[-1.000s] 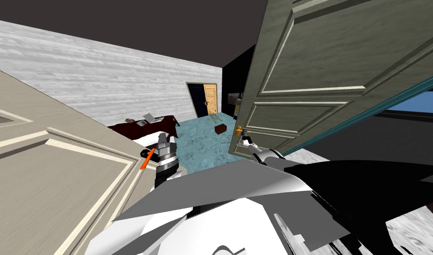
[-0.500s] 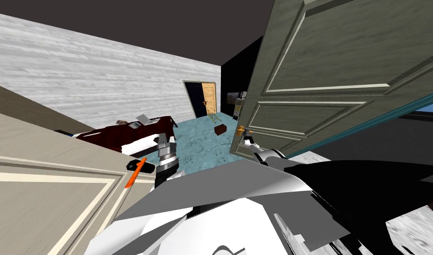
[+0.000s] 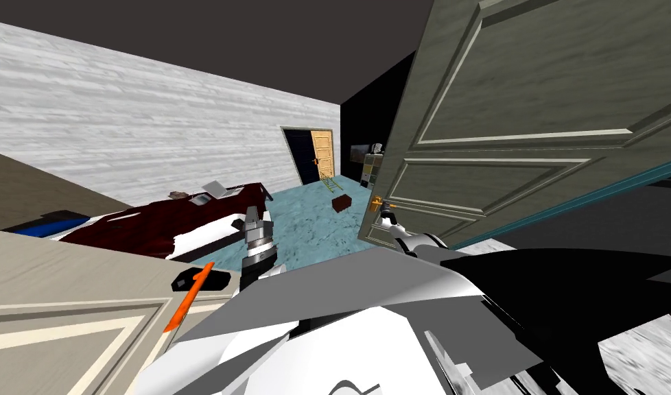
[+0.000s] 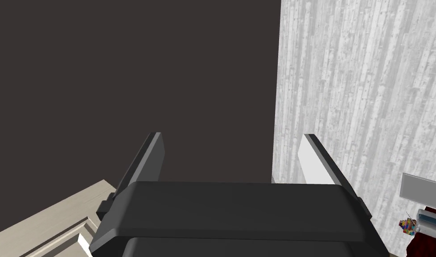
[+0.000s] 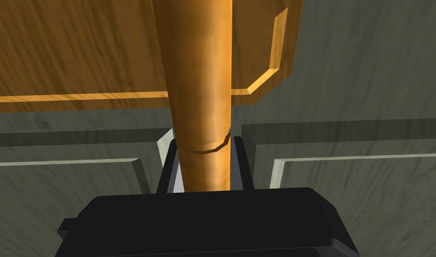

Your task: Push the door open

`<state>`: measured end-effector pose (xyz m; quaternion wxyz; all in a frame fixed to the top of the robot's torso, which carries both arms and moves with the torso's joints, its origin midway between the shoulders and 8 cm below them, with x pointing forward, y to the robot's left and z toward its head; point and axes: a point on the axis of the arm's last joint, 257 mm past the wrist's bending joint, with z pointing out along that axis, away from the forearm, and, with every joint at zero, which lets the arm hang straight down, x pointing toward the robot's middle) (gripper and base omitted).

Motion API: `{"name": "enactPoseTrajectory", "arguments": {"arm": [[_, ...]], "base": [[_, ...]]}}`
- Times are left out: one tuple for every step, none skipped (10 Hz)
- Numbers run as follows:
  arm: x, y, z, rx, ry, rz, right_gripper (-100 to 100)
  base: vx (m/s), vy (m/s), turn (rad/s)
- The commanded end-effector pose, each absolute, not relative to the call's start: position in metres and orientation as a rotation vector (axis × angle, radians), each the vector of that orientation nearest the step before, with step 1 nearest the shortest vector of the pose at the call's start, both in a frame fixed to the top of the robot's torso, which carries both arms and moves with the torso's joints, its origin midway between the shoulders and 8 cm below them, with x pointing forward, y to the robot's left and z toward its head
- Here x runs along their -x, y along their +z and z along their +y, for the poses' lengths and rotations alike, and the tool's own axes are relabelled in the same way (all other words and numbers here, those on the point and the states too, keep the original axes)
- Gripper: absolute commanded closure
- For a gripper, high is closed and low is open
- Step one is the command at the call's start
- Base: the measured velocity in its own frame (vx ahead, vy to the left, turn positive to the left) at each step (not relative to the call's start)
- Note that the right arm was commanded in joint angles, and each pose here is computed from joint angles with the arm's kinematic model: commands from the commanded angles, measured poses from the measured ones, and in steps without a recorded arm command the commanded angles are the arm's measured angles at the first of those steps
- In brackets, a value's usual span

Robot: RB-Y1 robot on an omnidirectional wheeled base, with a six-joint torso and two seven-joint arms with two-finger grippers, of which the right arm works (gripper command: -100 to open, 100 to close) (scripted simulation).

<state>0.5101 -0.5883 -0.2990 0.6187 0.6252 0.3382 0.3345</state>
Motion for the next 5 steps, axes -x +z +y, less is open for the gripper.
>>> {"name": "enactPoseTrajectory", "arguments": {"arm": [[-0.512,-0.293,-0.594,-1.432,0.764,0.766,100],[-0.506,-0.293,-0.603,-1.438,0.749,0.75,100],[-0.505,-0.293,-0.605,-1.439,0.744,0.745,100],[-0.502,-0.293,-0.609,-1.442,0.738,0.738,100],[-0.501,-0.296,-0.608,-1.445,0.737,0.744,100]], "base": [[0.109,0.023,-0.037],[0.132,0.046,-0.04],[0.157,0.058,-0.05],[0.158,0.051,-0.052],[0.067,0.016,-0.042]]}}
